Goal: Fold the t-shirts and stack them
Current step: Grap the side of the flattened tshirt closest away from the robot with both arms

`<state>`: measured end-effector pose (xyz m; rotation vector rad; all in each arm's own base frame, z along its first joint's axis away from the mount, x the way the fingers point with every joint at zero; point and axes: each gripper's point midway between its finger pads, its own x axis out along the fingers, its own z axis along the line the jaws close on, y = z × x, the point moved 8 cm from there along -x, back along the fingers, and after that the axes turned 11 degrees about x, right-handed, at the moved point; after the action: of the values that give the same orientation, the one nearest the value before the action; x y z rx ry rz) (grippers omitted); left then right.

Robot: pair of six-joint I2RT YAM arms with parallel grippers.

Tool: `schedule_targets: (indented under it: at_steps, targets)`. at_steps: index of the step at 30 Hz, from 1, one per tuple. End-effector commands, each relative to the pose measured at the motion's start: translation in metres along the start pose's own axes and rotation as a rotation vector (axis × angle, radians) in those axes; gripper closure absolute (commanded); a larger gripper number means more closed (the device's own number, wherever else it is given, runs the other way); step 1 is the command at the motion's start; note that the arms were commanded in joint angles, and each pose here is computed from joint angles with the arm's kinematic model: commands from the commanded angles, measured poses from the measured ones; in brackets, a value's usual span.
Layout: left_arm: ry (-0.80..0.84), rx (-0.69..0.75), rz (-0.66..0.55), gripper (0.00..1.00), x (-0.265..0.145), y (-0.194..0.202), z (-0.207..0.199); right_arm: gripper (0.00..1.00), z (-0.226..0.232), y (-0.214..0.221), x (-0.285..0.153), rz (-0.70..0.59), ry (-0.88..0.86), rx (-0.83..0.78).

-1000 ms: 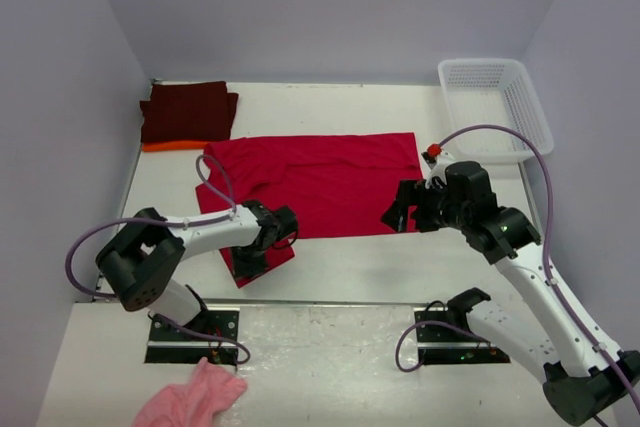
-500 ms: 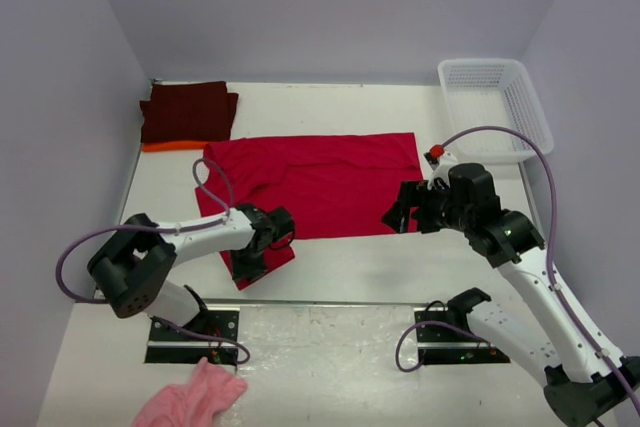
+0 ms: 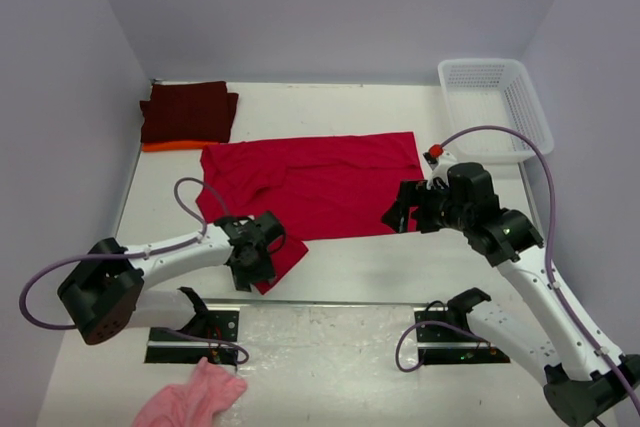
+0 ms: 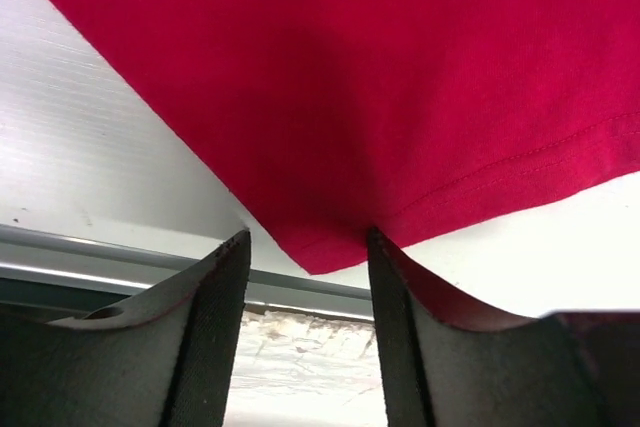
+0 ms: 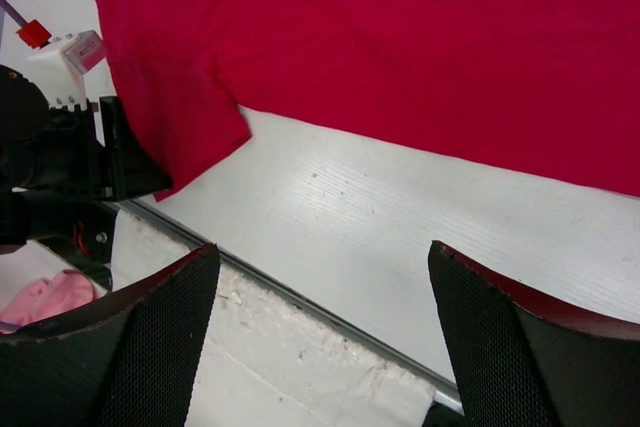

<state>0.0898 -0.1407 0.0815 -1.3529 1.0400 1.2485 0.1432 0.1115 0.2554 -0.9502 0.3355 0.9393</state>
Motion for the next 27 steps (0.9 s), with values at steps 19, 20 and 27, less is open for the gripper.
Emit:
schedule_targets:
  at_steps: [19, 20, 27]
  targets:
    - [-0.051, -0.002, -0.042, 1.0, -0.001, -0.02, -0.023, 0.16, -0.005, -0.007, 0.011, -0.004, 0.113, 0.075]
    - [-0.037, -0.012, -0.063, 1.0, -0.01, -0.022, -0.023, 0.17, -0.008, -0.008, 0.014, -0.007, 0.159, 0.114]
    - [-0.01, -0.017, -0.142, 1.0, -0.066, -0.032, -0.019, 0.16, -0.032, -0.016, 0.054, -0.013, 0.453, 0.287]
